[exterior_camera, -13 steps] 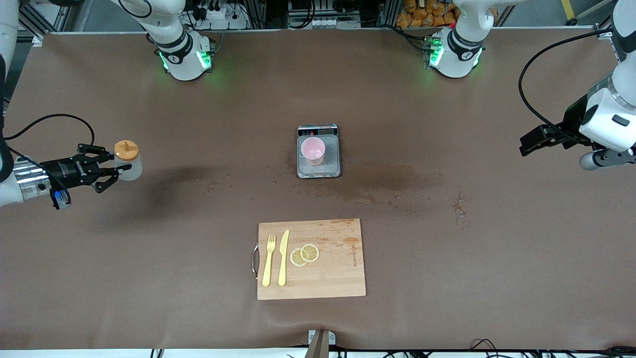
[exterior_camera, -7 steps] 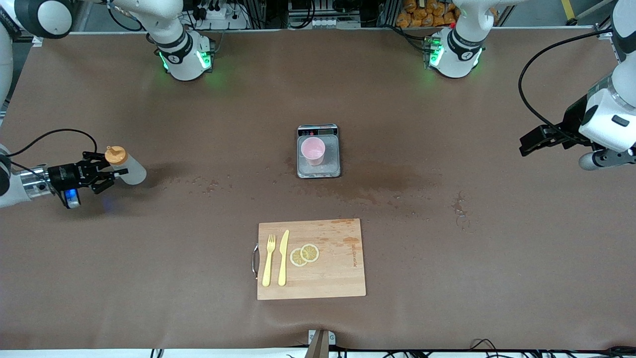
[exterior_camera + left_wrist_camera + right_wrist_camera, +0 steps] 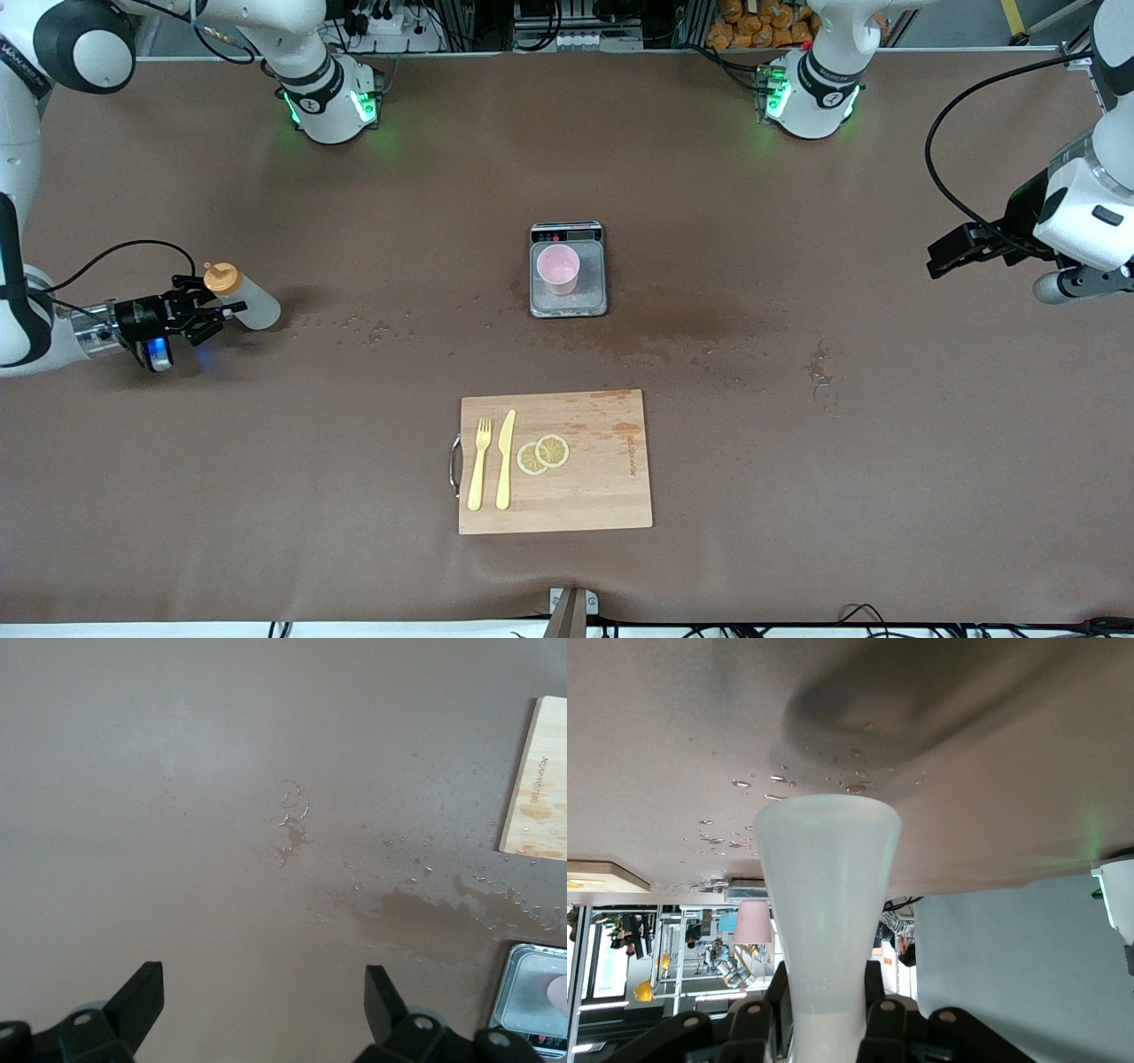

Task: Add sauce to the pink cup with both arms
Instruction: 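Lower the bottle upright onto the table and open the right gripper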

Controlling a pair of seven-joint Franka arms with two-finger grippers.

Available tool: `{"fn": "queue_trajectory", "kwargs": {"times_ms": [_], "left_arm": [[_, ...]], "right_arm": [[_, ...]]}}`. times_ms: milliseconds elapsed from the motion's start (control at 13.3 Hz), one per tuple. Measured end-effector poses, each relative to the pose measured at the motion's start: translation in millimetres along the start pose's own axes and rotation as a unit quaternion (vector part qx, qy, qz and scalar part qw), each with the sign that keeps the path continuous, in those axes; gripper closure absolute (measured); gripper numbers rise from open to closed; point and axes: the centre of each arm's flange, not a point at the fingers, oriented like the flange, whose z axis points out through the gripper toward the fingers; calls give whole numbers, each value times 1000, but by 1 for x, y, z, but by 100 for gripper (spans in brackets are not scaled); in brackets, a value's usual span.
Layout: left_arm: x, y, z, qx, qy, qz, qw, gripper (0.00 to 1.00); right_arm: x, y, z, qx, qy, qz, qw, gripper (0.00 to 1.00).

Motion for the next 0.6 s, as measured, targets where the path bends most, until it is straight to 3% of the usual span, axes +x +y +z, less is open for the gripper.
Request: {"fn": "queue_trajectory", "kwargs": {"times_ms": [226, 377, 603], "left_arm": [[0, -1, 0, 0, 0, -1, 1000, 0], [0, -1, 0, 0, 0, -1, 1000, 0], [0, -1, 0, 0, 0, -1, 1000, 0]], "right_arm": [[10, 4, 6, 0, -11, 4, 1000, 65], [11, 4, 8, -1, -14, 3, 1000, 56], [13, 4, 9, -1, -15, 0, 1000, 52]]}}
